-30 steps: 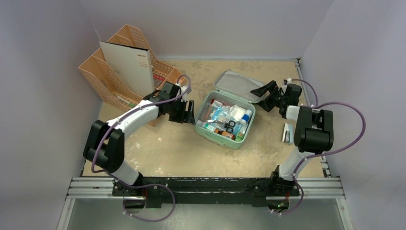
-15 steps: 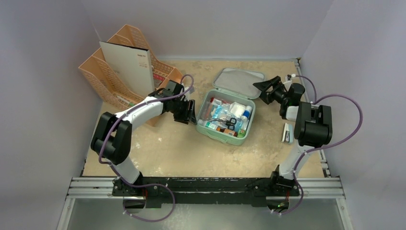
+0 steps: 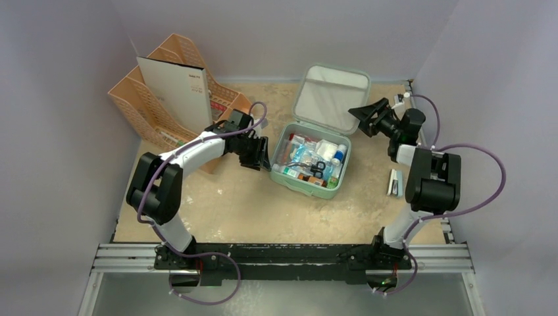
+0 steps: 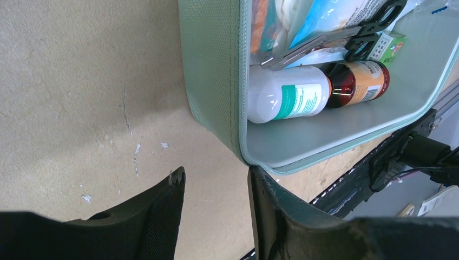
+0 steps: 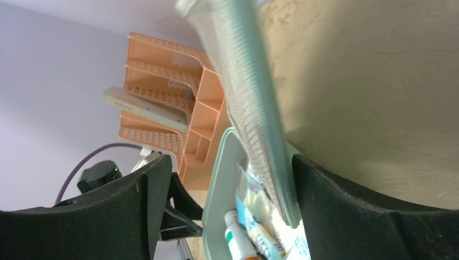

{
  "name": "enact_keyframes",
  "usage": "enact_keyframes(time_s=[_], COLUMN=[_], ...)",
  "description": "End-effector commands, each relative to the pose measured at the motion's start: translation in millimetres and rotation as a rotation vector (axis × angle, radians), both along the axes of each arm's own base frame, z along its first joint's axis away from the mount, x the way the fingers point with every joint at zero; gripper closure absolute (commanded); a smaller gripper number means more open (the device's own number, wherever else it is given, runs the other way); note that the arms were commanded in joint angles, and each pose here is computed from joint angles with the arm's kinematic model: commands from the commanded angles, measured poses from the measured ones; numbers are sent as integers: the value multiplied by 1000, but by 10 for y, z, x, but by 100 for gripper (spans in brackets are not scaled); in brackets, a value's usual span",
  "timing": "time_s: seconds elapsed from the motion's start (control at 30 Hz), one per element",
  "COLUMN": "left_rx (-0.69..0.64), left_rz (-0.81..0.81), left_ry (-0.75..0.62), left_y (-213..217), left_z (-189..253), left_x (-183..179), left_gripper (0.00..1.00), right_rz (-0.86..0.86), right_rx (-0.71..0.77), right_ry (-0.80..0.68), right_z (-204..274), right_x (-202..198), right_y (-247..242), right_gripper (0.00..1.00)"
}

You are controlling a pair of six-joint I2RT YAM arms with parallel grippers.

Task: Organize the medicine kit
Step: Close the medicine box at the center of the board.

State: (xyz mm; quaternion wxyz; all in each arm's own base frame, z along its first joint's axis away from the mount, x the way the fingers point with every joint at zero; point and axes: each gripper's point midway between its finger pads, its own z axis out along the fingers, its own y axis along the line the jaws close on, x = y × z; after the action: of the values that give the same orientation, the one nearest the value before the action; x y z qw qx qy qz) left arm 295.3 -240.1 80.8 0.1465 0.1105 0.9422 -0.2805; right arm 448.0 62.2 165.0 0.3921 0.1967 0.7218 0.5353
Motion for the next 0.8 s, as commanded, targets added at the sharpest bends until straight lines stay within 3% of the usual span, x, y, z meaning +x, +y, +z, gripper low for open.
enact_keyframes(time_s=[0.0,0.33,0.77], left_rx=[30,-41,-123], left_rz=[34,73,122], left_ry=[-51,-53,-132], left_y=[15,-74,40], left_z=[-53,212,761], left_x=[185,194,329], left_gripper=[56,55,50], right_rz=[86,153,241], right_rx=[-69,-144,-318], right_ry=[-175,-206,-167], right_z=[613,850,916], right_x=[-141,-462,-1191], right_y=[117,309,426], right_gripper=[16,16,10])
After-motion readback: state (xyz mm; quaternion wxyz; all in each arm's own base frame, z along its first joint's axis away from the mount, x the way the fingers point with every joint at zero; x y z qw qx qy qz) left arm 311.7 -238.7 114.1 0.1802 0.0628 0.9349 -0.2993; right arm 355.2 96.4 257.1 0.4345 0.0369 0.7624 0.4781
